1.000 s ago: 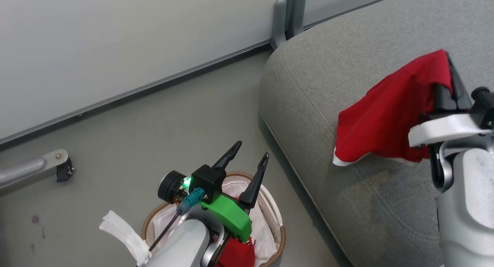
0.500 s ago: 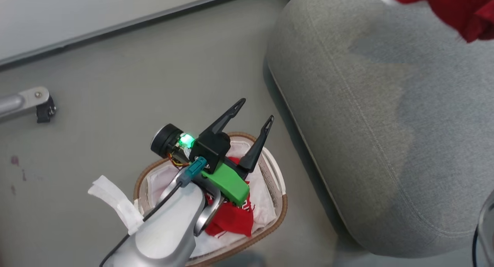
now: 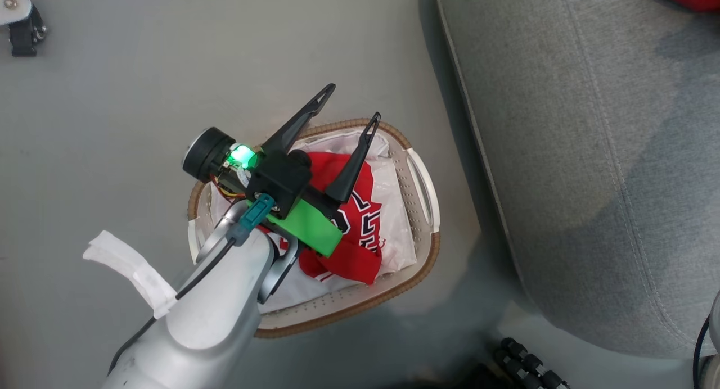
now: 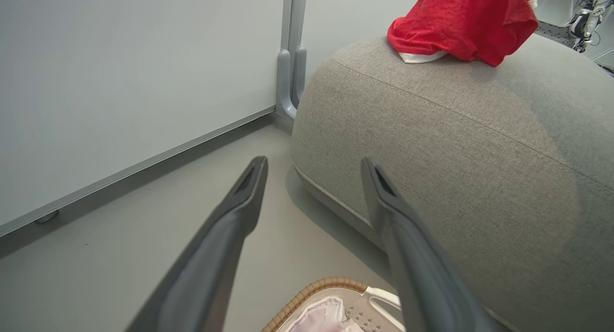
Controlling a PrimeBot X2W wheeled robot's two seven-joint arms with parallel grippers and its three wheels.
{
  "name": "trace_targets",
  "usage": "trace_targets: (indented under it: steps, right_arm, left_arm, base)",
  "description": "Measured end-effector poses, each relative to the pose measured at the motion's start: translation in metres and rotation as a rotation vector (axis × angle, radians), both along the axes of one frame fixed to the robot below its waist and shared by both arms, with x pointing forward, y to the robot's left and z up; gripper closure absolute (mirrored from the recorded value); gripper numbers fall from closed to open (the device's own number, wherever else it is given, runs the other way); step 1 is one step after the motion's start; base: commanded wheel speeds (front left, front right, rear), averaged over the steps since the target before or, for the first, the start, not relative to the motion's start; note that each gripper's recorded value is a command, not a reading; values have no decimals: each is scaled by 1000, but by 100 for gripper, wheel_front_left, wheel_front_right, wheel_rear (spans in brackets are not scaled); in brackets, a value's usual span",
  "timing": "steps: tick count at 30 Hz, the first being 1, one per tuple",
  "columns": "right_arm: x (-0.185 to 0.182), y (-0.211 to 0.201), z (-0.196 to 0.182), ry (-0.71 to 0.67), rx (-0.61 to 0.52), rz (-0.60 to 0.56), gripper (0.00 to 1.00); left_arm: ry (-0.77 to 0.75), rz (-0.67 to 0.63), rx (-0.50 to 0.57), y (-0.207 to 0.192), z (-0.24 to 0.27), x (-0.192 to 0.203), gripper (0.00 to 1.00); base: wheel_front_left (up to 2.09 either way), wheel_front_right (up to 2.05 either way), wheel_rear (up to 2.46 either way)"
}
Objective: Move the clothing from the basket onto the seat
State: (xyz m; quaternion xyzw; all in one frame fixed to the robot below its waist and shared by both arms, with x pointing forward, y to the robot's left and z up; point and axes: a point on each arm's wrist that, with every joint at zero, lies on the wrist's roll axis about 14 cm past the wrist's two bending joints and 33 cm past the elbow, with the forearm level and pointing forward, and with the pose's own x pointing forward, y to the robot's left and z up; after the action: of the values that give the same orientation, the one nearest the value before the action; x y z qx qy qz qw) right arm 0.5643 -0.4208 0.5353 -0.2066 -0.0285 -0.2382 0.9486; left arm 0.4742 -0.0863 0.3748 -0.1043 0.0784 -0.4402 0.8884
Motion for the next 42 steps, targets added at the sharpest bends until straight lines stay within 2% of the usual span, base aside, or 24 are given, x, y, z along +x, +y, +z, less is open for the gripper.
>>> trace_targets:
  steps: [4, 10, 11, 12, 13, 14, 15, 21, 29, 35, 42]
  right_arm:
    - [-3, 7, -57, 120, 31, 7, 100]
    - [-14, 19, -91, 204, 57, 30, 100]
    - [-16, 20, -93, 207, 65, 31, 95]
    - [-19, 20, -93, 209, 68, 31, 82]
    - [-22, 21, -93, 212, 71, 32, 53]
    - [-25, 22, -94, 215, 76, 33, 20]
    - [-28, 23, -95, 221, 78, 36, 0]
    - [-51, 29, -102, 235, 125, 35, 0]
    - [-77, 38, -88, 218, 142, 57, 0]
    - [-86, 54, -59, 174, 116, 119, 0]
    - [-88, 83, -12, 60, 106, 206, 0]
  left_arm:
    - [40, 18, 9, 6, -20, 2, 0]
    - [61, 32, 15, 10, -29, 3, 0]
    - [62, 32, 16, 10, -28, 2, 0]
    - [62, 32, 15, 9, -28, 1, 0]
    - [62, 33, 16, 9, -26, 1, 0]
    - [61, 34, 16, 9, -25, 1, 0]
    - [60, 35, 16, 9, -24, 0, 0]
    - [57, 65, 11, 15, -11, -2, 0]
    - [30, 144, -9, 32, 19, -2, 0]
    - [8, 229, -27, 52, 48, -6, 0]
    - [-10, 368, -45, 90, 76, -16, 0]
  base:
    - [0, 0, 0]
    - [0, 0, 0]
    - [0, 0, 0]
    - [0, 0, 0]
    - [0, 0, 0]
    - [0, 0, 0]
    - [0, 0, 0]
    - [0, 0, 0]
    - [0, 0, 0]
    - [0, 0, 0]
    - [0, 0, 0]
